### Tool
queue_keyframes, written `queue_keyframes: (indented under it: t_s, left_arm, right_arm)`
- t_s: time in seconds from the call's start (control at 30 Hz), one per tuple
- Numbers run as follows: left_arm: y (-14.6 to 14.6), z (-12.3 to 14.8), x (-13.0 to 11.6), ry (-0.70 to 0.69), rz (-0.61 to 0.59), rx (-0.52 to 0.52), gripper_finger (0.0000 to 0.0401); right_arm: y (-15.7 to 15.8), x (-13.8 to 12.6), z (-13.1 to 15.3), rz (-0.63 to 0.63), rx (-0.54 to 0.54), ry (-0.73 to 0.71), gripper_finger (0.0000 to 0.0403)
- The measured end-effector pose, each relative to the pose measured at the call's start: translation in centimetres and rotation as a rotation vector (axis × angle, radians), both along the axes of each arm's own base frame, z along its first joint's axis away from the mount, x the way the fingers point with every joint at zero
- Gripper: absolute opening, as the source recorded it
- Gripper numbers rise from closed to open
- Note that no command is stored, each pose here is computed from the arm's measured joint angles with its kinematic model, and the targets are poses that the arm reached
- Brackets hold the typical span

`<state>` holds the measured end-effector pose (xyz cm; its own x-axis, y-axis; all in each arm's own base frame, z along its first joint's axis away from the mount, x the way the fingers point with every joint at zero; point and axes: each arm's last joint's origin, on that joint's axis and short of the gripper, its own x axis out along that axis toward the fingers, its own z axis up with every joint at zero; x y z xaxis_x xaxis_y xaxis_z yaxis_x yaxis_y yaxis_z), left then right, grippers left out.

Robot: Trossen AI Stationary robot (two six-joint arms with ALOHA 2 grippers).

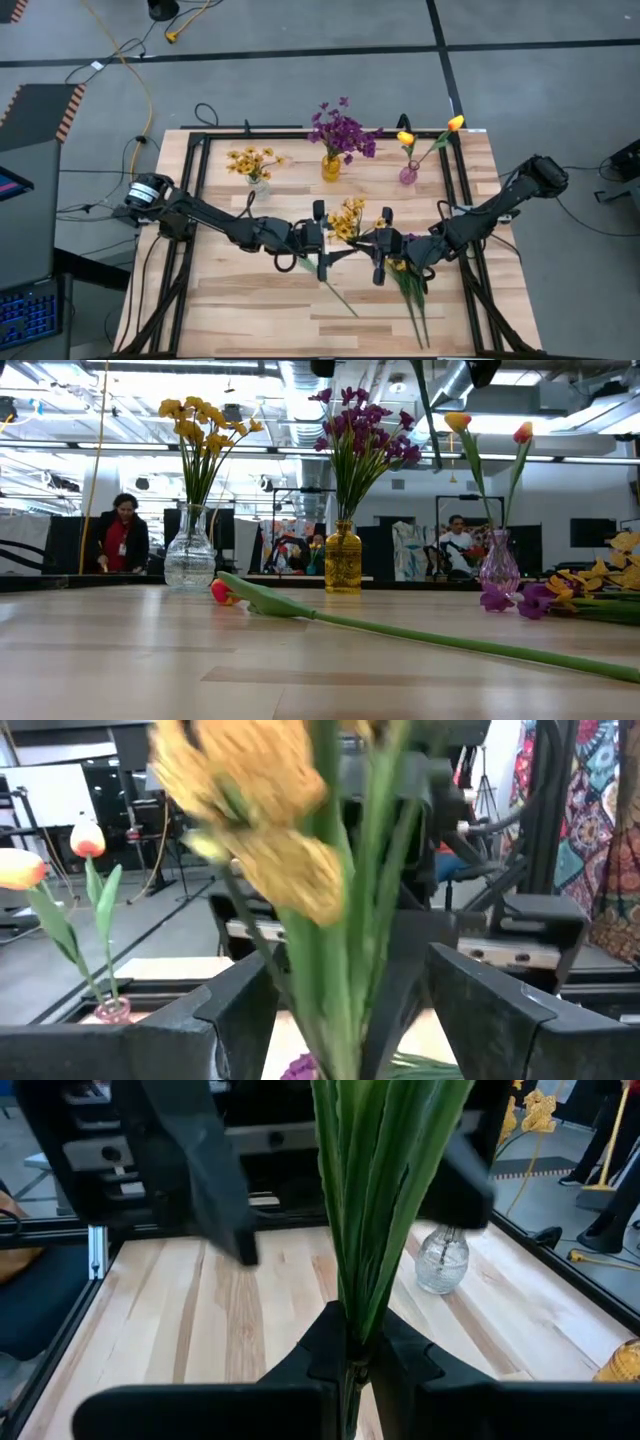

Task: Sort flowers into vase by color
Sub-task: Put the left yellow flowers into the transparent vase

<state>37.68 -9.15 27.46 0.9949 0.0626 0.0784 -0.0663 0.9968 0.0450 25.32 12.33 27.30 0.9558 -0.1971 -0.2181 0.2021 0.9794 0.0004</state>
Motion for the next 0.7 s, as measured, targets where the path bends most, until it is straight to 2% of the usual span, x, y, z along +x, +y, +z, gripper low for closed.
queue_keyframes:
  t_s: [0.47,0.57,0.7]
  left_arm:
    - [1.4,0.3,0.4,-0.017,0.01,-0.05,0.0202]
    - [1.4,0.3,0.4,-0.015,0.007,-0.049,0.0179]
    - [1.4,0.3,0.4,-0.016,0.004,-0.049,0.0129]
  right_arm:
    - [-0.1,0.1,0.0,-0.007,0.002,-0.001,0.0056]
    - [-0.1,0.1,0.0,-0.007,0.002,-0.001,0.0056]
    - [-0.1,0.1,0.0,-0.007,0.002,-0.001,0.0056]
